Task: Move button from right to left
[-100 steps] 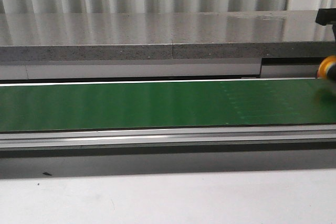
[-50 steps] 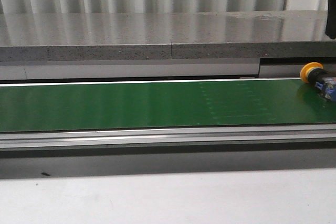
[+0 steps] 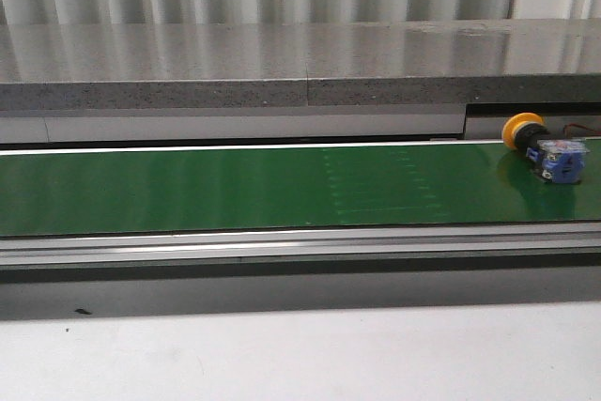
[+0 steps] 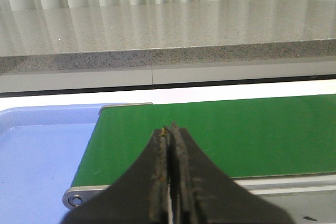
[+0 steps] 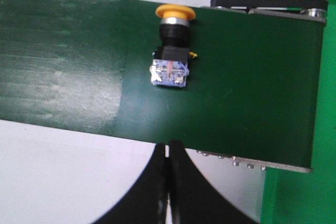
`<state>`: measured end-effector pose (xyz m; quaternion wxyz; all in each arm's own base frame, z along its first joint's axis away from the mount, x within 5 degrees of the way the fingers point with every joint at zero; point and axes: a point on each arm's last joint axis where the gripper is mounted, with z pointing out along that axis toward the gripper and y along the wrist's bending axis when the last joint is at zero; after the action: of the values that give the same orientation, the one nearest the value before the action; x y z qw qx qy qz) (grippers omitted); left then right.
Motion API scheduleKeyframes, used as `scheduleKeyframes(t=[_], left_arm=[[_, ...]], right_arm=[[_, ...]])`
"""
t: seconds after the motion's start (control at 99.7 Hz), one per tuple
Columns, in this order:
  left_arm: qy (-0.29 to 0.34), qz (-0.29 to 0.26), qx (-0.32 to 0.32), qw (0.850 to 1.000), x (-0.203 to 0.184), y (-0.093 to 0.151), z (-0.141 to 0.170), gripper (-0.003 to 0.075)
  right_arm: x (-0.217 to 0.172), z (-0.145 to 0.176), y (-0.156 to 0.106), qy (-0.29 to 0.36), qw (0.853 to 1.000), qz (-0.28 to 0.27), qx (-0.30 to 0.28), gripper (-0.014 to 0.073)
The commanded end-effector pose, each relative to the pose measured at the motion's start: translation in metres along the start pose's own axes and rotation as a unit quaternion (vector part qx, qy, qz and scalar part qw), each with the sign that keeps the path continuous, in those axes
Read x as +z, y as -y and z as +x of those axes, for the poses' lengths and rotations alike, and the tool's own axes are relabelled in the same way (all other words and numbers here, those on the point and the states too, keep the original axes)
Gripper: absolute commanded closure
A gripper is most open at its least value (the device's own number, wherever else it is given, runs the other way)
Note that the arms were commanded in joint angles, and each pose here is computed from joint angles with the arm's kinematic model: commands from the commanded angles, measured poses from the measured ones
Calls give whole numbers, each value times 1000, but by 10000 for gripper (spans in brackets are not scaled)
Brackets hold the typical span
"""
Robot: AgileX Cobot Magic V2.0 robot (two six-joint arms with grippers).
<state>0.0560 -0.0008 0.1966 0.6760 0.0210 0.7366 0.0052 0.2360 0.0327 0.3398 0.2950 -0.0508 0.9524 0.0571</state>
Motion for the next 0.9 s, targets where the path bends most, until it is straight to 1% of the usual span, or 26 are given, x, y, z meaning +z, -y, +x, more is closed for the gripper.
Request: scheduleKeyframes(t=[0.0,0.171,0.321,0.512,0.652,0.803,0.893], left_arm=[[37,4,-5,999,0,1,4,741],[37,4,-5,999,0,1,4,741],[37,4,-5,999,0,1,4,741],[37,4,-5,999,0,1,4,741],[37,4,-5,999,0,1,4,741],[37,4,-5,999,0,1,4,741],[40,4,-5,999,0,1,3,741]], right_arm=[[-24,6,-1,68,998,0,-7,662],[-40,37,0,139,990,9,-14,662],[-46,68,1,183,983,10,-15,662],[-57,109,2,252,967,11,-17,662],[-63,135,2,319,947,13,-20,662],[-71,158,3,396,918,13,-21,662],[-70,169,3,415,910,13,-22,662]])
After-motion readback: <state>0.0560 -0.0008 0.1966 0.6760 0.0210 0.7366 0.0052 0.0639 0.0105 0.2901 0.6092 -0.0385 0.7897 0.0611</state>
